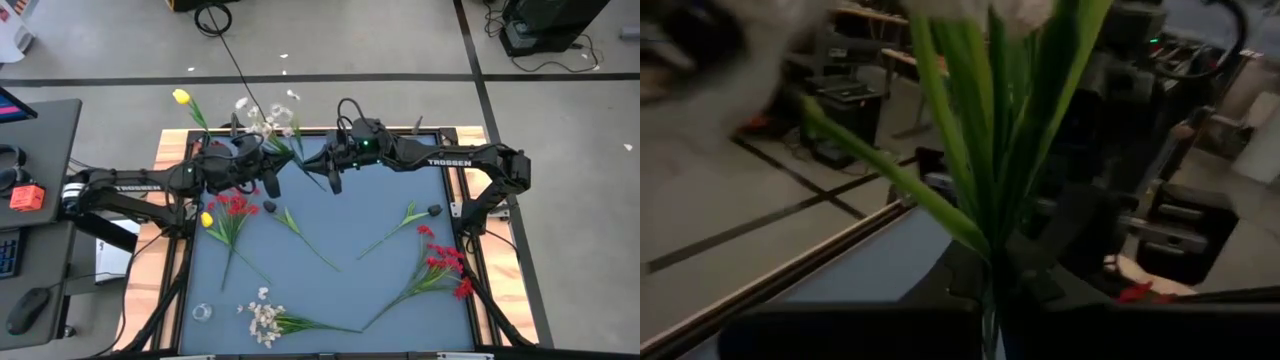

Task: Sort flowers into vase by color
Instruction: Put the top white flowers into the red vase

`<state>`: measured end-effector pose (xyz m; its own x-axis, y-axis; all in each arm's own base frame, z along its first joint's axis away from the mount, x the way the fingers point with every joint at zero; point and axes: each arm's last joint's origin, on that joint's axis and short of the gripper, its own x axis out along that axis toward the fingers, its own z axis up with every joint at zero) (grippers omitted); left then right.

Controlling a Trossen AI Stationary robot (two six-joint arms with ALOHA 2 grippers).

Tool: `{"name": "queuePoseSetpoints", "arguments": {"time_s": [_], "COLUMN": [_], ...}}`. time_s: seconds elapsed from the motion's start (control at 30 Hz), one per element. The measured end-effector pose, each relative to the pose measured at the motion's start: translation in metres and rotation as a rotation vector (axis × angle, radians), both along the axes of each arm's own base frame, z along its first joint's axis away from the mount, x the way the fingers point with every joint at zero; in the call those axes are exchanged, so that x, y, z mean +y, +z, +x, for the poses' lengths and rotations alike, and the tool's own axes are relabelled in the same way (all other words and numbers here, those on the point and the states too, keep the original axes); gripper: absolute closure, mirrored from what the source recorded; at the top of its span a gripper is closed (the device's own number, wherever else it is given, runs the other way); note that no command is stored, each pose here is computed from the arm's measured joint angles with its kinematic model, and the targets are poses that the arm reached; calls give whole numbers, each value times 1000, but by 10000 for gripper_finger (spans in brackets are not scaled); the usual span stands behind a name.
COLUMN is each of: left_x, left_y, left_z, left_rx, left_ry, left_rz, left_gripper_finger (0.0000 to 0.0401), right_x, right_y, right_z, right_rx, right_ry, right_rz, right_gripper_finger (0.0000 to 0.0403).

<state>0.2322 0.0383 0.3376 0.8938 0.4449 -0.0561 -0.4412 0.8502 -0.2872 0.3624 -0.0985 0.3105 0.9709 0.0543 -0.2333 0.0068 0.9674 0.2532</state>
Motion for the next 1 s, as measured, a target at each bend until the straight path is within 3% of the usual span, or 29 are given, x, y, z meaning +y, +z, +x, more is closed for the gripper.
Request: {"name": "queuePoseSetpoints", "arguments": {"time_s": [0.1,0.2,0.3,0.6,1.0], "left_x": [1,2,2,6,30], "left_y": [-1,1,4,-2,0], "left_z": [-12,-30,-48,-98,-130], "left_rx": [73,117,138,257,325], "left_ry": [79,189,303,696,940], "left_rz": [11,19,13,24,34], "left_gripper_finger": [391,391,392,393,394], "right_x": [-7,-21,-33,-54,-71], "right_y": [-5,-14,-23,-30,-29], "right_z": [-4,-12,-21,-36,-43], "right_rx": [64,163,260,341,331], "right_ry": [-108,-254,-296,-252,-319], "right_rz": [39,160,233,242,172], "right_gripper_finger": [294,270,258,257,259]}}
